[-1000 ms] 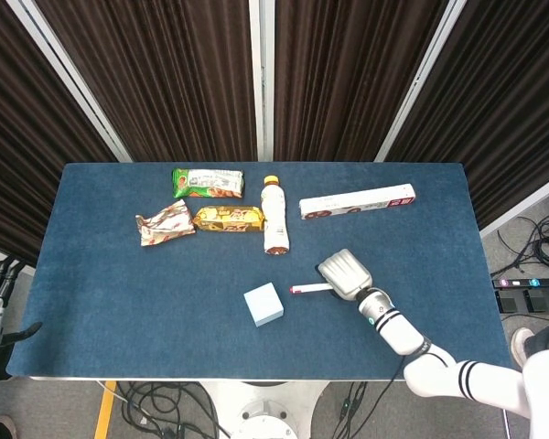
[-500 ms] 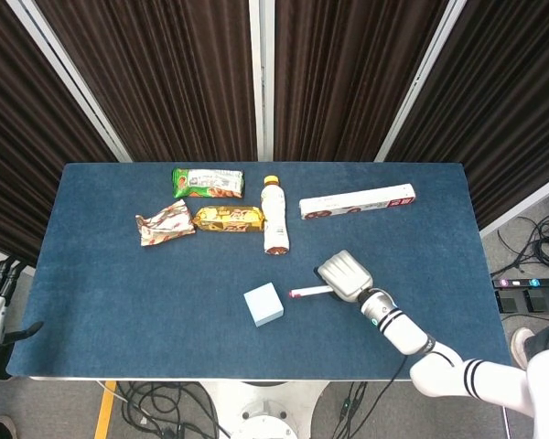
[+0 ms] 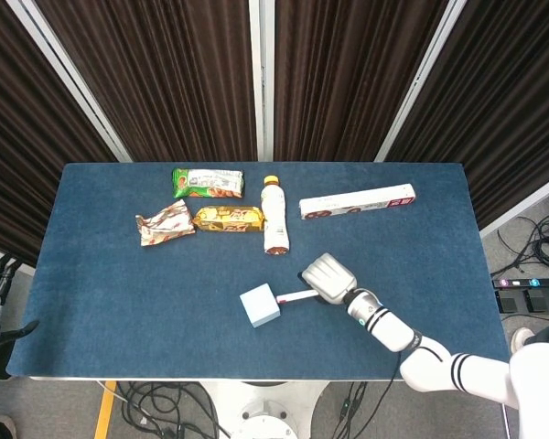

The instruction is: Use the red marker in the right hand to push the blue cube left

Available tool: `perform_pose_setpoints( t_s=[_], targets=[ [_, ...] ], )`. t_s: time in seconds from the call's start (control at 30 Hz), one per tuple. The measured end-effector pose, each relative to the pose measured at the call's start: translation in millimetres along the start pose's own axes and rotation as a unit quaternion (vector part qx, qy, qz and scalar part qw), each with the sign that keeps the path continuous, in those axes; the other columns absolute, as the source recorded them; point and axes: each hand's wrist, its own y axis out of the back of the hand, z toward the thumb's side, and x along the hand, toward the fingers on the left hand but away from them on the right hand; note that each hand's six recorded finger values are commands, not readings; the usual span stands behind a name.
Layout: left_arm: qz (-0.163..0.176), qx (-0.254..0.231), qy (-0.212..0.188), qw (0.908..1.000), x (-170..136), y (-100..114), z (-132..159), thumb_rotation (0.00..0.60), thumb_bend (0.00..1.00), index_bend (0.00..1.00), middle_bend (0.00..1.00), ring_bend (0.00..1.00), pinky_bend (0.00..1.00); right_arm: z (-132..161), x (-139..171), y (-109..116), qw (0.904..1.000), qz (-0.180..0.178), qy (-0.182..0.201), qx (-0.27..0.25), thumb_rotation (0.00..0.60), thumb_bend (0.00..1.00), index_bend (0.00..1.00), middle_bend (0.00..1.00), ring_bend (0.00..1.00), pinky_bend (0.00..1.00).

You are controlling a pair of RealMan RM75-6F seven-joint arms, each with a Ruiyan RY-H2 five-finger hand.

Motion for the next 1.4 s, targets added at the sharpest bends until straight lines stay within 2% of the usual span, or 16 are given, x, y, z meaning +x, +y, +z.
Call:
perform_pose_setpoints(
  t_s=[0.13,0.27,0.5,0.6,0.73,0.87,1.07,1.2,1.4],
  targets=[
    [0.0,0.0,0.002,1.0,0.0,0.3,-2.4,0.6,0.05,0.08,0.07,0.03,0.08,12.6,-10.4,2.4,0.9999,-0.001,0.012,-0.005,0.6,0.24,0.68,0.68,0.77,0.88],
    [0.001,-0.001,0.006,1.0,-0.7,1.2,-5.8,0.6,0.05,0.08,0.07,0.03,0.08,27.6,-24.3,7.0,0.9996,-0.004,0.023,-0.013,0.6,0.24,0.7,0.68,0.77,0.88],
    [0.004,0.0,0.014,0.9999,-2.7,4.8,-12.6,0.6,0.05,0.08,0.07,0.03,0.08,55.4,-47.3,12.2,0.999,-0.004,0.04,-0.02,0.6,0.23,0.68,0.68,0.77,0.88],
    [0.004,0.0,0.016,0.9999,-3.5,5.4,-14.7,0.6,0.05,0.08,0.07,0.03,0.08,59.3,-50.9,11.8,0.999,-0.002,0.04,-0.018,0.6,0.24,0.72,0.68,0.77,0.88],
    [0.004,-0.002,0.014,0.9999,-3.3,4.8,-14.6,0.6,0.05,0.08,0.07,0.03,0.08,51.5,-48.3,12.0,0.9994,-0.003,0.031,-0.013,0.6,0.24,0.73,0.68,0.77,0.88],
    [0.003,-0.003,0.011,0.9999,-3.4,3.5,-12.4,0.6,0.05,0.08,0.07,0.03,0.08,33.5,-40.2,14.8,0.9999,-0.007,0.015,-0.005,0.6,0.24,0.72,0.68,0.77,0.88],
    [0.001,-0.001,0.006,1.0,-2.7,1.2,-8.1,0.6,0.05,0.08,0.07,0.03,0.08,-14.0,-10.2,21.1,0.9994,-0.016,-0.027,0.013,0.6,0.24,0.72,0.68,0.77,0.88],
    [-0.004,-0.002,-0.001,1.0,-1.6,-2.7,-2.6,0.6,0.05,0.08,0.07,0.03,0.08,-64.6,28.9,18.9,0.9965,-0.015,-0.079,0.022,0.6,0.24,0.72,0.68,0.77,0.88],
    [-0.014,0.0,-0.01,0.9999,0.0,-9.6,4.4,0.6,0.05,0.08,0.07,0.03,0.08,-131.1,98.8,-0.8,0.9868,-0.001,-0.162,0.005,0.6,0.24,0.72,0.68,0.77,0.88]
  ],
)
